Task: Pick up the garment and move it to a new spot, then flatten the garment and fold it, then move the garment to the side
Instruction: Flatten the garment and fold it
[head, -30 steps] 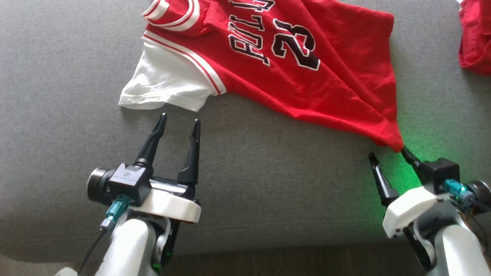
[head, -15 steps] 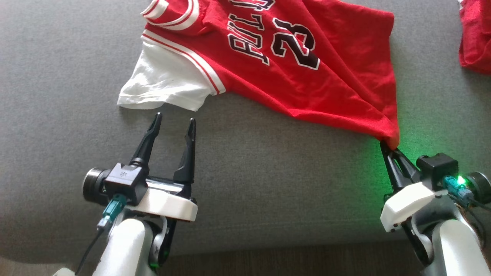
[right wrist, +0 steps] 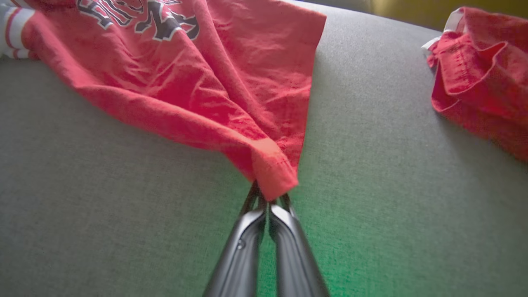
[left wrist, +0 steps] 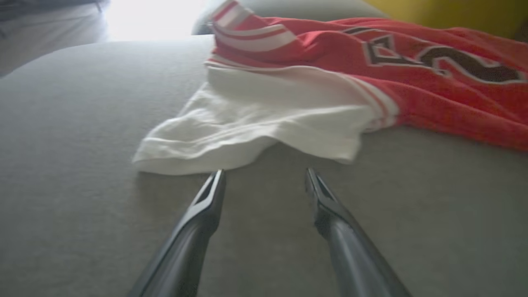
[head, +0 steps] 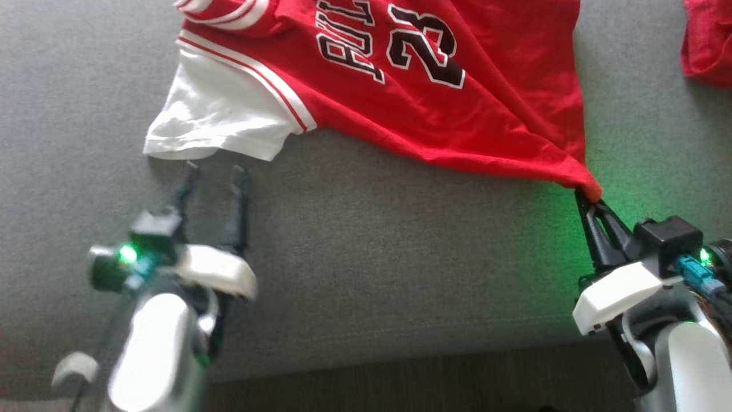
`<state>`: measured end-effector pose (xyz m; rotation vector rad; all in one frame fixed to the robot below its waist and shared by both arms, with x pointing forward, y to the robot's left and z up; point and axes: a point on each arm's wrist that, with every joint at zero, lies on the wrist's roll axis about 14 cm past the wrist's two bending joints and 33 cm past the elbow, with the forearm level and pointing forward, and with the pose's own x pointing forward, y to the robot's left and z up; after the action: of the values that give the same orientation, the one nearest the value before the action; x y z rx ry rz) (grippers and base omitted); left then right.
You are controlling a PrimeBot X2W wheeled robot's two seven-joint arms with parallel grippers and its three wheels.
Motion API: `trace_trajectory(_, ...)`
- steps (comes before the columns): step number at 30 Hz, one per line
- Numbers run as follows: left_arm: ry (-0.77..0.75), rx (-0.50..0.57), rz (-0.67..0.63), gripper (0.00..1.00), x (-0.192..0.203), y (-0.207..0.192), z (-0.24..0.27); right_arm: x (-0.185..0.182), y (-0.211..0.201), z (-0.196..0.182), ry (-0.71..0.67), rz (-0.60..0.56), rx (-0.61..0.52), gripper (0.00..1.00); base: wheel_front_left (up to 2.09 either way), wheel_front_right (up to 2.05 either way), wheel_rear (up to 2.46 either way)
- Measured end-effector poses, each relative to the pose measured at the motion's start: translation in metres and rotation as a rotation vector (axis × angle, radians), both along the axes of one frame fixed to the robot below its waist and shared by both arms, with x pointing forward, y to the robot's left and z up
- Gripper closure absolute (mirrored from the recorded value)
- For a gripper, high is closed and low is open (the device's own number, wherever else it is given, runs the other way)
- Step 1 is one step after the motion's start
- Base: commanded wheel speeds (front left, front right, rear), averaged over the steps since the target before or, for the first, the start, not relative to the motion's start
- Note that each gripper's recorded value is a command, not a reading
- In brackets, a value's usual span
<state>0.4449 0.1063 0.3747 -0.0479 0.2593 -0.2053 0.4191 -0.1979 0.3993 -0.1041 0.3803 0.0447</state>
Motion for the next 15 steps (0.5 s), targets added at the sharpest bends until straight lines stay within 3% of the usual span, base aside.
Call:
trace_trajectory(6, -0.062, 0.061, 0.133, 0.00, 0.042, 0.035, 0.008, -0.002, -0.002, -0.012, 0.032, -0.010, 0.005, 1.00, 0.00, 0.00, 0.00)
trace_trajectory(15, -0.025, 0.084, 0.225, 0.00, 0.043, 0.059, -0.005, -0.004, -0.005, -0.018, 0.044, -0.021, 0.008, 1.00, 0.00, 0.00, 0.00)
